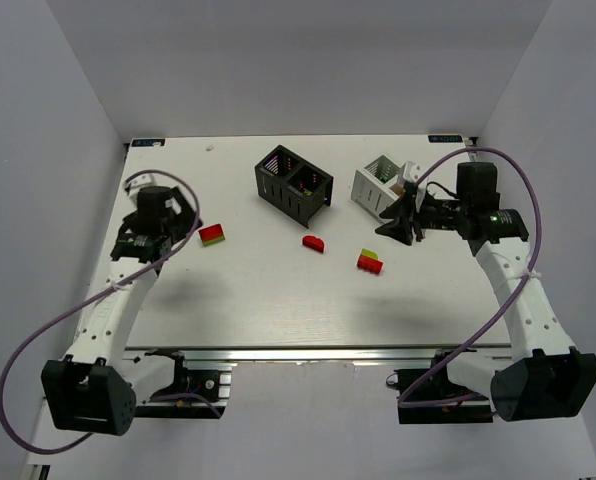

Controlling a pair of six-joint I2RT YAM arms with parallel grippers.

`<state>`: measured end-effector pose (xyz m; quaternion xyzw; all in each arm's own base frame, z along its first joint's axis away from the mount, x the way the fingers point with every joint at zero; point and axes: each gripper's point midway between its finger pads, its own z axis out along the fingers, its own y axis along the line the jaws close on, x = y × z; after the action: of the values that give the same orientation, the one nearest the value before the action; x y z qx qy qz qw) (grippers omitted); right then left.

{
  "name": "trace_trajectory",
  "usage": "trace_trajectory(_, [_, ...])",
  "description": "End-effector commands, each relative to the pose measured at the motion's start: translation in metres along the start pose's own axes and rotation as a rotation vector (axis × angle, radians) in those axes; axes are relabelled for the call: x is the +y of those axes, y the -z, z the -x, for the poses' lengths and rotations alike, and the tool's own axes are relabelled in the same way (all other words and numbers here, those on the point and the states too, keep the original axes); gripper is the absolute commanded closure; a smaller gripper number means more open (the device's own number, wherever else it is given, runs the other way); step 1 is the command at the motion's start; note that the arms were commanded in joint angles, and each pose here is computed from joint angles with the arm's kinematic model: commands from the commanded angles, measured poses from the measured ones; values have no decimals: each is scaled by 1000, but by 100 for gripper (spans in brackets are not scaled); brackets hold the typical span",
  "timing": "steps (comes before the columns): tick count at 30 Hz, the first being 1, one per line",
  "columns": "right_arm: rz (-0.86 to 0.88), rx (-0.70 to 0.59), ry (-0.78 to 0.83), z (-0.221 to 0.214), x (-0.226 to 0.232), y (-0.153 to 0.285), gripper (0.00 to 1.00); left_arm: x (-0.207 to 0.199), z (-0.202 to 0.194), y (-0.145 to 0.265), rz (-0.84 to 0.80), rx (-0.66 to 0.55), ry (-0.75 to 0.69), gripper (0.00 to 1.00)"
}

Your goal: Sort the legos into containers by color

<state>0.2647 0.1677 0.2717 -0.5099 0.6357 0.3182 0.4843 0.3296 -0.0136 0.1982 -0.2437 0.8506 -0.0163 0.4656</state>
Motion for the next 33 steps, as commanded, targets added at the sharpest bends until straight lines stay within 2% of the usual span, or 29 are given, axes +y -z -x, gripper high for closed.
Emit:
trace_trajectory(1, [-46, 21, -17, -3, -11, -8, 51, 85, -26, -5, 194, 158, 25, 2])
trace_trajectory(6, [-54, 43, -45, -12, -16, -17, 47, 133, -44, -32, 325, 276, -15, 5])
trace_trajectory(11, [-63, 44, -65, -16, -19, -20, 45, 151, -49, -62, 356, 338, -99, 5])
trace_trajectory(20, [-70, 64, -73, -19, -31, -24, 43, 156, -55, -119, 310, 425, -211, 17])
trace_trajectory(29, [-50, 67, -107, -23, -38, -32, 43, 148, -51, -142, 262, 424, -228, 22])
trace_trajectory(33, [-54, 71, -104, -21, -42, -33, 43, 147, -52, -147, 249, 421, -231, 29])
